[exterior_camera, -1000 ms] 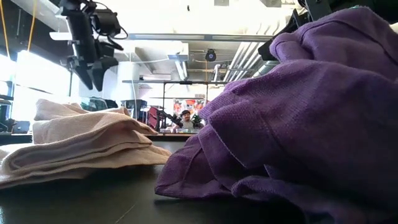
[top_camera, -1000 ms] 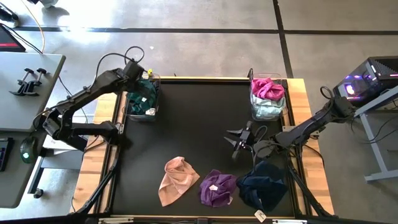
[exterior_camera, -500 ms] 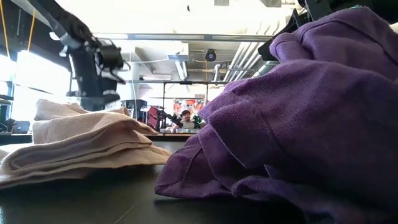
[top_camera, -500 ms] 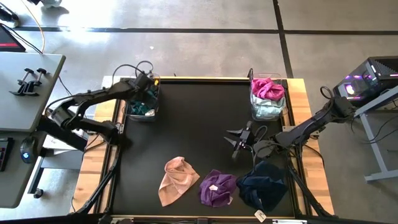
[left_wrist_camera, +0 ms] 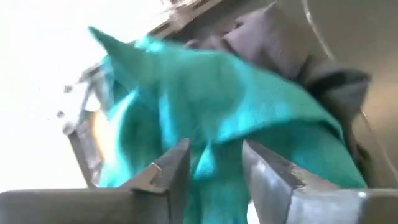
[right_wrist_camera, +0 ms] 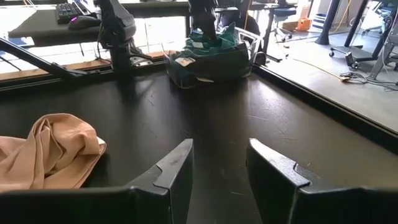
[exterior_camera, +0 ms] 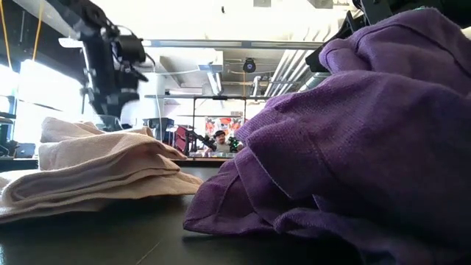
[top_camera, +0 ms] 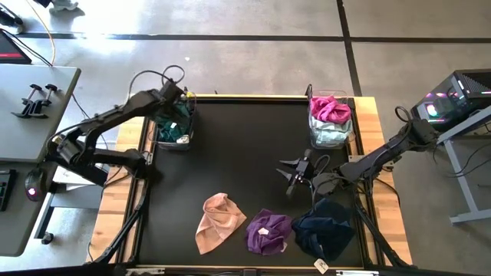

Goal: Sort towels by color in basket
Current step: Put the green microfiber cloth into the left transparent bin

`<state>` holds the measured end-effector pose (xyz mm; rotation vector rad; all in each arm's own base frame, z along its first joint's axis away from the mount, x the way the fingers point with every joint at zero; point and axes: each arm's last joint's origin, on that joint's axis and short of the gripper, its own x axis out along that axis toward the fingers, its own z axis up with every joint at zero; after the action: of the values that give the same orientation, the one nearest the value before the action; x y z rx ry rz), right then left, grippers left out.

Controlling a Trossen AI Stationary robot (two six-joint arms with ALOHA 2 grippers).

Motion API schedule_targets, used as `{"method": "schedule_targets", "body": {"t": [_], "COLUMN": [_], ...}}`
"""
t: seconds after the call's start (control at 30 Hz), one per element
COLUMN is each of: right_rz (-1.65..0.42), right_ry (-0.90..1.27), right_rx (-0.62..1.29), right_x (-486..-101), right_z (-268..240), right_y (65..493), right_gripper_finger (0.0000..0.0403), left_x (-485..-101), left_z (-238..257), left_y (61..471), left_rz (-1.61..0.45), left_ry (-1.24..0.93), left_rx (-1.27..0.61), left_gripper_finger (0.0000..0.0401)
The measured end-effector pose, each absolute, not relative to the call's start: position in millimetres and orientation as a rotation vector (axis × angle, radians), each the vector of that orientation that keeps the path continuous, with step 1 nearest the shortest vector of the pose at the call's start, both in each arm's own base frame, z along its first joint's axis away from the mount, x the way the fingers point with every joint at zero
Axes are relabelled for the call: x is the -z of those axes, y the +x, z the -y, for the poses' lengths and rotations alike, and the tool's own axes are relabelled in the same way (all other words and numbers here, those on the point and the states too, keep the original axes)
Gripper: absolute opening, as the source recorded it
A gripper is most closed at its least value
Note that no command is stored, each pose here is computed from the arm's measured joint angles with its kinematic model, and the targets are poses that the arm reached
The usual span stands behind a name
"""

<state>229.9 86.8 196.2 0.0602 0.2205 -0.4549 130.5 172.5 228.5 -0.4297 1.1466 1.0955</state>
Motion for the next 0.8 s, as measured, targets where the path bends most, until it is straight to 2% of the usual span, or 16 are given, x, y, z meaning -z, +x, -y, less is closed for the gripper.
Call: {"method": "schedule_targets", "body": {"t": [0.1,0.2,0.37,0.5,0.8], "right_rz": [-0.220,-0.220,-0.221,-0.222,-0.226], "right_ry": [0.062,0.061,0.060,0.059,0.056], "right_rx": [0.455,0.455,0.455,0.455,0.456], "right_x": [-196.1,-196.2,-196.2,-196.1,-195.5], "right_z": [-86.8,-86.8,-86.8,-86.7,-86.6], "right_y": [229.9,229.9,229.9,229.9,229.7], "right_gripper_finger": [0.0140,0.0140,0.0140,0.0140,0.0140], "left_x": [-253.9,-274.3,-281.7,-263.7,-187.5], "left_z": [-165.2,-162.9,-172.5,-189.5,-208.0], "left_y": [123.3,120.6,126.8,129.5,136.9], "left_rz": [-1.163,-1.083,-0.952,-0.966,-1.140], "left_ry": [-0.461,-0.447,-0.385,-0.417,-0.525], "left_rx": [-1.152,-1.196,-1.190,-1.209,-1.164], "left_gripper_finger": [0.0154,0.0162,0.0156,0.0134,0.0069]}}
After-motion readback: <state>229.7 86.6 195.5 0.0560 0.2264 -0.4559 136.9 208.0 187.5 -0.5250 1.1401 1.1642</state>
